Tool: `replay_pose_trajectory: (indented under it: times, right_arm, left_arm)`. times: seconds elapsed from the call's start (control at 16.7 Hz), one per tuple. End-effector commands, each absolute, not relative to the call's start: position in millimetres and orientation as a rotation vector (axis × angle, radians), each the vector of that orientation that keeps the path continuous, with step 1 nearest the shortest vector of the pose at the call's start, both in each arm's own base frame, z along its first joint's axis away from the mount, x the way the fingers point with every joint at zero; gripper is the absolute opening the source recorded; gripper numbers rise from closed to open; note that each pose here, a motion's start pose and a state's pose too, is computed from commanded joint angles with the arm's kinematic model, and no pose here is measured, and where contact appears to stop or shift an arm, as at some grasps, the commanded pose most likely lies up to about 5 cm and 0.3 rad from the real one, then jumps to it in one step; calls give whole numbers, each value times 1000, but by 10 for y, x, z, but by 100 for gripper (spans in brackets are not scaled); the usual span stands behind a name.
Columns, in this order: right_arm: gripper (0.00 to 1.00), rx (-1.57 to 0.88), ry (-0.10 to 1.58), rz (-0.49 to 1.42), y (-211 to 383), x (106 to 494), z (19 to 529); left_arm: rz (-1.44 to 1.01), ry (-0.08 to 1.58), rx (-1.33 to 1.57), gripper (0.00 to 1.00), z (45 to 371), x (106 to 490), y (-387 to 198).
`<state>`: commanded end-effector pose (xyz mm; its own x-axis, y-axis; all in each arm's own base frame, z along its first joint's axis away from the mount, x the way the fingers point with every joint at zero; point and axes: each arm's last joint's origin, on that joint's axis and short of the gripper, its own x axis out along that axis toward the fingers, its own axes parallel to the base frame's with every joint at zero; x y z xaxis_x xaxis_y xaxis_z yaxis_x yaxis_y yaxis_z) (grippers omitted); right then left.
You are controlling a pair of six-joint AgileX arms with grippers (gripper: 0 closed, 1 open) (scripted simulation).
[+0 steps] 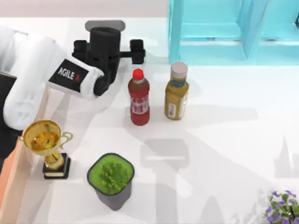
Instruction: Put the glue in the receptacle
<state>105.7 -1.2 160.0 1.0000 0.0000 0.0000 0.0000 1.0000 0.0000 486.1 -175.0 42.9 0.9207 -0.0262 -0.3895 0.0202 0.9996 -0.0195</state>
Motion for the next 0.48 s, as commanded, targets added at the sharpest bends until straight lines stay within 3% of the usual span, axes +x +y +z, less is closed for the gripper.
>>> replay_pose_trajectory:
  times: [0.3, 0.48]
  right_arm:
    - [100, 0, 0, 0, -12, 1057, 1600]
    - [100, 0, 0, 0, -12, 1057, 1600]
  left_arm:
    - [-24, 400, -15, 100, 412, 4878, -1754]
    - [-24, 400, -15, 77, 412, 4878, -1754]
